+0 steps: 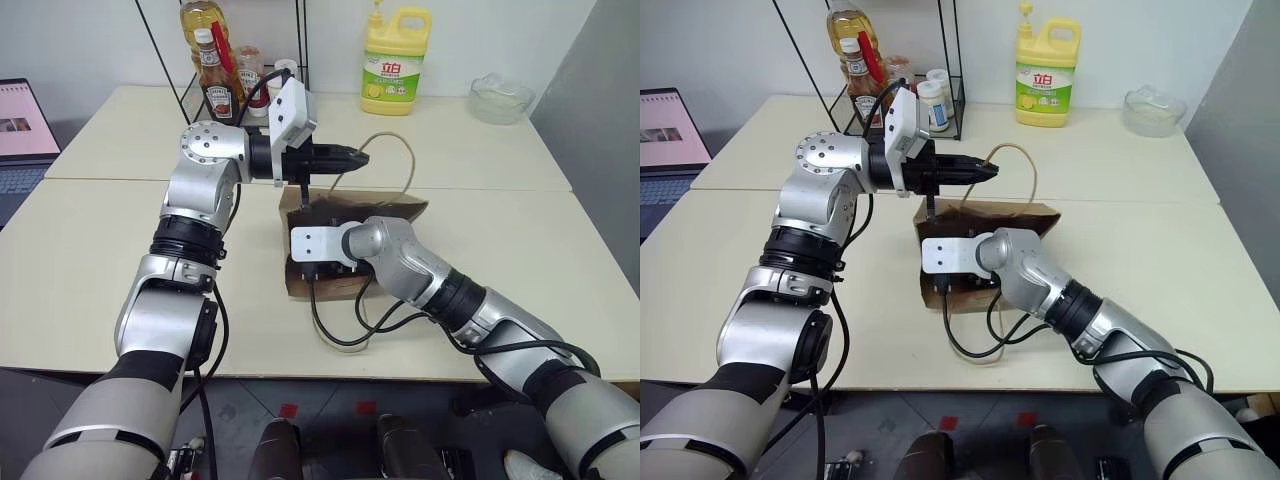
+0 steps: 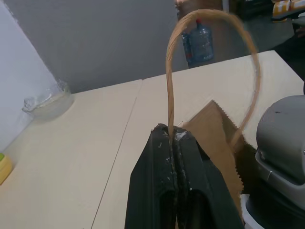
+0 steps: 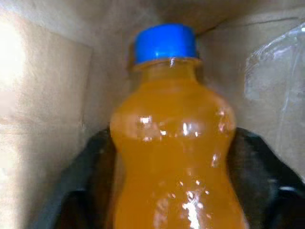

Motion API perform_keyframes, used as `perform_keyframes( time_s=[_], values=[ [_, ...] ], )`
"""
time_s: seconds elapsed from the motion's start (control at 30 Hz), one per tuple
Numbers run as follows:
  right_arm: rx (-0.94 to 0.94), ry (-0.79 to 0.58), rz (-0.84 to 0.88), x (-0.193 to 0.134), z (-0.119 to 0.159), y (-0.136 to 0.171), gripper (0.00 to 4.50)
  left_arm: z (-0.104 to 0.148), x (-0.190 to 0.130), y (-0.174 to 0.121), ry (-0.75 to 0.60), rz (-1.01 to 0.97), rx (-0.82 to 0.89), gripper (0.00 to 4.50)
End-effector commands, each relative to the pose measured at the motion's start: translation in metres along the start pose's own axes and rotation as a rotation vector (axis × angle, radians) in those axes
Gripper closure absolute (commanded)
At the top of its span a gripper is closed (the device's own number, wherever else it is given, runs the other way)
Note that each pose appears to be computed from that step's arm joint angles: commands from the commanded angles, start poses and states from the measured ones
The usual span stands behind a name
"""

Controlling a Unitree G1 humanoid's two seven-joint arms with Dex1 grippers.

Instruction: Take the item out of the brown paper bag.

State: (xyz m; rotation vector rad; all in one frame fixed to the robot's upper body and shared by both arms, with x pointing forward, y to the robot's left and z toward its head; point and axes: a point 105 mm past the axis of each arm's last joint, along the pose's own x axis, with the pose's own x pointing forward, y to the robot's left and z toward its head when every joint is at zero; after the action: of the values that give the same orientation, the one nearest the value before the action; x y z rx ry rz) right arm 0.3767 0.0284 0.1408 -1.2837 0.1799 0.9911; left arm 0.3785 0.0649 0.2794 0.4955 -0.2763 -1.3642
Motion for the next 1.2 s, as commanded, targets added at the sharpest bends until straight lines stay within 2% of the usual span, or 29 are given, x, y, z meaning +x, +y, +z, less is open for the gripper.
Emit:
perform_keyframes(
  time_s=[0.03, 0.23, 0.4, 0.57, 1.0, 1.2],
  values=[
    [-0.01, -0.018, -0.026, -0.004, -0.001, -0.006, 1.72, 0.015, -0.003, 0.003, -0.031, 0.014, 0.059, 4.5],
    [0.002, -0.17, -0.061, -0.031, 0.016, -0.011, 1.73, 0.008, -0.007, 0.007, -0.002, 0.044, 0.065, 4.5],
    [-0.001, -0.261, -0.064, -0.062, 0.017, -0.01, 1.96, 0.004, -0.009, 0.011, 0.012, 0.066, 0.059, 4.5],
    [-0.009, -0.39, -0.017, -0.09, 0.026, 0.001, 2.06, -0.001, -0.008, 0.014, 0.042, 0.08, 0.056, 4.5],
    [0.19, -0.676, -0.051, -0.15, 0.055, -0.012, 2.08, -0.007, -0.007, 0.021, 0.083, 0.114, 0.068, 4.5],
    [0.386, -0.83, -0.116, -0.19, 0.058, -0.031, 2.09, -0.01, -0.005, 0.021, 0.092, 0.117, 0.067, 4.5]
  ],
)
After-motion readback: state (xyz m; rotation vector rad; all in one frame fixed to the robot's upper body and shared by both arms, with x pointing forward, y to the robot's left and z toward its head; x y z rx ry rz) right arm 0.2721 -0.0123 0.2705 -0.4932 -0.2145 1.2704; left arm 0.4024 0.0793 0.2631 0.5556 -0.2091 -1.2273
